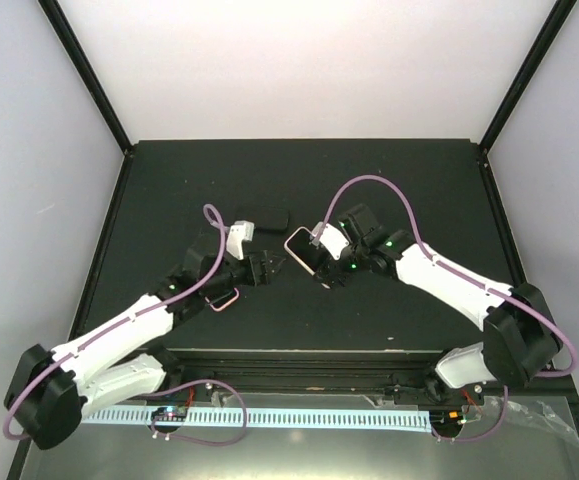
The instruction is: Take the phone out of the phone case
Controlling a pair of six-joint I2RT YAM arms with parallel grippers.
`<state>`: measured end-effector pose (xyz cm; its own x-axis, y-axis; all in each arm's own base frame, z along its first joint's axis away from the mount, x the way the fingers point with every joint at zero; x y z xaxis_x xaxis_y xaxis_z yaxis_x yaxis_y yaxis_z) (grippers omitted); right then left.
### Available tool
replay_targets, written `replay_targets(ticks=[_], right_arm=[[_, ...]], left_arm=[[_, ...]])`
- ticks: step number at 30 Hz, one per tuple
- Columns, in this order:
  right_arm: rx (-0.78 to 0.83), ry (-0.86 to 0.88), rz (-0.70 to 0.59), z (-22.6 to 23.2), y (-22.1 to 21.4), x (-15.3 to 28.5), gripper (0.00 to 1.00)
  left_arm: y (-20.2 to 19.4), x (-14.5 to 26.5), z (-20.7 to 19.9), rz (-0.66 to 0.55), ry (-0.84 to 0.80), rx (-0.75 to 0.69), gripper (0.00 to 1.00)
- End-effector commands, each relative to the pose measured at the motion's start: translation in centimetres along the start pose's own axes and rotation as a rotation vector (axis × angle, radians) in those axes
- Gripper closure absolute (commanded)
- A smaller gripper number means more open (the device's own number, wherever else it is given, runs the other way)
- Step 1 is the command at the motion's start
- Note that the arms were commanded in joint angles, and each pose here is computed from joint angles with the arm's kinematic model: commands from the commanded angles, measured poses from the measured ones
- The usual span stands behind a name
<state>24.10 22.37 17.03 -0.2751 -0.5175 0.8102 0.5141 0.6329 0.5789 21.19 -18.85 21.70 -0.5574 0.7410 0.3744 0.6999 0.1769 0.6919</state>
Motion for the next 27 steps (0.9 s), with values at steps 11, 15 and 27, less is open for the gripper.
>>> replay_targets(ticks=[11,15,27], right_arm=[[0.01,0.076,-0.168,1.1,2.7,2.1,0.29],[0.004,0.071,-0.169,1.0,2.7,2.0,0.28],[-0.007,0.081,-0.171,1.1,2.8,2.0,0.26]], left_arm=[[2.4,-4.7,-1.8,-0.104,0.02,0.232,0.23],[2.1,-5.8,-2.5,-0.091,-0.038,0.26,0.3],[1.6,-7.6,-3.0,-0.106,-0.082,0.286,0.57]])
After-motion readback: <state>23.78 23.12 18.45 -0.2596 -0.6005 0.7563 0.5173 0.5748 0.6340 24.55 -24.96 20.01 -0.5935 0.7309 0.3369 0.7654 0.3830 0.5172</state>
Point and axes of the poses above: each gripper's point midway between its finger pads, its own x axis back along the fingers, its own z axis along the line the jaws close on, y = z × x, the point moved 6 cm from there along x, back along the fingers, and after that the axes turned 4 degrees about -x, right-handed, at the moved point
